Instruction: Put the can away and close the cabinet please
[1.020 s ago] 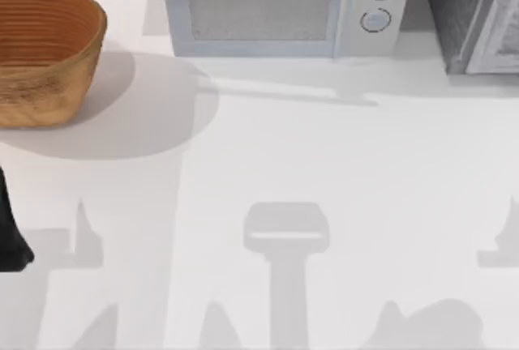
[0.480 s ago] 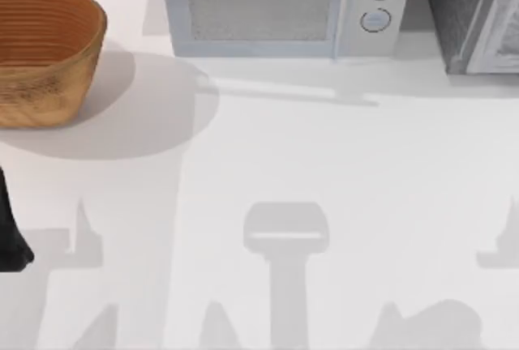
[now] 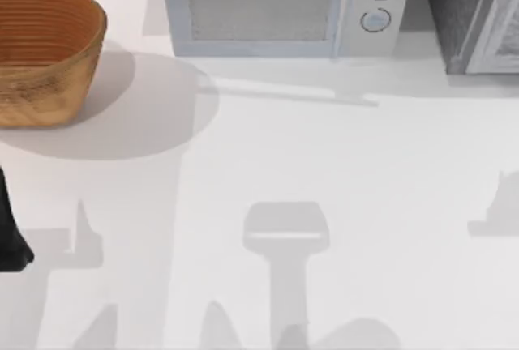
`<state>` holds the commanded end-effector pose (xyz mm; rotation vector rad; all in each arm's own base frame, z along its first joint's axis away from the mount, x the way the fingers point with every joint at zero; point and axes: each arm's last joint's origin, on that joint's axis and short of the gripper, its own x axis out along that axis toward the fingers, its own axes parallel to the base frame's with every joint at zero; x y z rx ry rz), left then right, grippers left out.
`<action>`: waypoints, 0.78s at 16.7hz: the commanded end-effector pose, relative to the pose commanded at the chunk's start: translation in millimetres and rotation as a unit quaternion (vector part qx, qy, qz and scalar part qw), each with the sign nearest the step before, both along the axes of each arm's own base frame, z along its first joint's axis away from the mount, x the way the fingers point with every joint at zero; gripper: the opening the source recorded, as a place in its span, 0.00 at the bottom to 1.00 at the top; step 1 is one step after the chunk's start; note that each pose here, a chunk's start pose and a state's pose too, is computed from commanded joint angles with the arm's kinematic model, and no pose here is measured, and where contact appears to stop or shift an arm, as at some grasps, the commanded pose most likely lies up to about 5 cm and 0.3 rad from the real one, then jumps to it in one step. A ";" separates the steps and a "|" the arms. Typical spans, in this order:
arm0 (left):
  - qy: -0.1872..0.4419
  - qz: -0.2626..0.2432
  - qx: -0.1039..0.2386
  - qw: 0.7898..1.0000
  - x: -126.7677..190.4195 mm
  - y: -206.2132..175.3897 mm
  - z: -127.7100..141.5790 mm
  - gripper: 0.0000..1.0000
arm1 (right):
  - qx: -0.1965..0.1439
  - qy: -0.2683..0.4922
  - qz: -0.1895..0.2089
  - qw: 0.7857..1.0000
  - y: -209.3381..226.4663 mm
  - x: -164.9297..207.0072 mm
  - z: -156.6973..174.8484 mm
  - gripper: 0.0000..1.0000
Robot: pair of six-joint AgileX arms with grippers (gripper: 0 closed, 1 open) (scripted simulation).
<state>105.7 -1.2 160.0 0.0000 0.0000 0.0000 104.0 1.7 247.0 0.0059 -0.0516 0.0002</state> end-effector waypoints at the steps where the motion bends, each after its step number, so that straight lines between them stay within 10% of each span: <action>1: 0.000 0.000 0.000 1.000 0.0 0.0 0.0 1.00 | 0.000 0.005 0.000 1.000 0.7 2.4 13.3 0.00; 13: 0.000 0.000 0.000 1.000 0.0 0.0 0.0 1.00 | -0.002 0.027 -0.001 1.000 18.9 72.8 183.6 0.00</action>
